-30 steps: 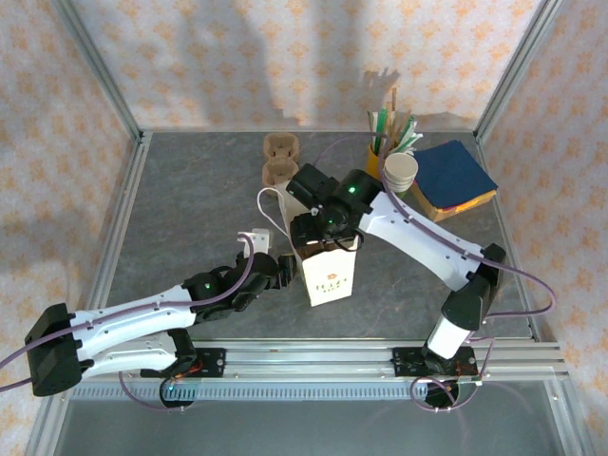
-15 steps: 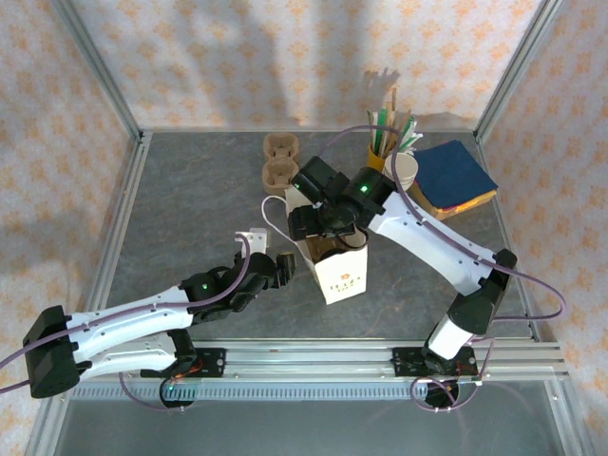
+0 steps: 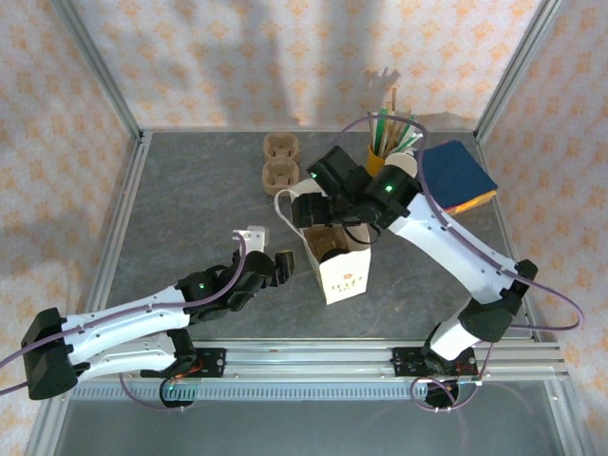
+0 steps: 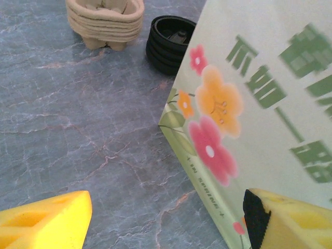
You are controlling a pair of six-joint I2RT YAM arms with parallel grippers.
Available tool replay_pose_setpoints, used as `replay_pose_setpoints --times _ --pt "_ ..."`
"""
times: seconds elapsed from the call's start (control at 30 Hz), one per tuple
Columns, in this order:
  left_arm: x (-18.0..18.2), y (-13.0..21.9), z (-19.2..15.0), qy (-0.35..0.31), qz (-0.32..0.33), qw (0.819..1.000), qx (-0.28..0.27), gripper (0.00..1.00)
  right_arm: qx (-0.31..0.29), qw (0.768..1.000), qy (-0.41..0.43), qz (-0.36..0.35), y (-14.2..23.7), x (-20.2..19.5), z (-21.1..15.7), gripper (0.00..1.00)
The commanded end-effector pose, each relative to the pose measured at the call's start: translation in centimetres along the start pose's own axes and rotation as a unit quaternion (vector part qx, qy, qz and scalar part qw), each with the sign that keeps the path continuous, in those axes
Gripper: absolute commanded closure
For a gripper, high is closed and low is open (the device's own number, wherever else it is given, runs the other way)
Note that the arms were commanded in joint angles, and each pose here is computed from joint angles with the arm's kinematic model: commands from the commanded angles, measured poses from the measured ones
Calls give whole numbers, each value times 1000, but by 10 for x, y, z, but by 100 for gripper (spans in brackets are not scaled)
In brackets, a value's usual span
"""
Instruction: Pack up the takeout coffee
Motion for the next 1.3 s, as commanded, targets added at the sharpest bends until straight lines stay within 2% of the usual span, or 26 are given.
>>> replay_pose_setpoints --times 0.0,0.23,0.37,0.43,0.6,0.77,0.97,1.27 --pt "-3 11 12 11 2 1000 -17 21 -60 998 -21 6 27 -5 12 20" --pt "-11 29 38 34 -12 999 -38 21 -174 983 -47 35 77 -23 27 19" --pt "-17 44 57 54 -30 997 -54 21 -251 965 -61 39 104 -38 31 13" --pt "-20 49 64 63 -39 995 -61 21 -267 960 -73 34 109 -46 31 12" --pt "-25 51 69 74 -53 994 -67 21 -263 961 -61 65 112 -43 32 12" --pt "-28 42 64 69 -52 995 -58 21 -255 964 -59 49 114 -43 35 12" --pt "-32 40 63 71 -70 993 -57 20 -236 967 -66 64 111 -40 34 13" --pt "-23 48 64 73 -65 993 -71 18 -199 968 -86 125 85 -37 23 15"
Point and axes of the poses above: each hand's point on the last joint's axis, 136 mm out from that joint toward the fingers, its own y axis back along the fingers, its own x axis along the line the jaws close on, z = x × y, the point moved 10 cm from there along y, back along the fingers, and after that the axes turned 1 degree about y, right-handed, at the moved point
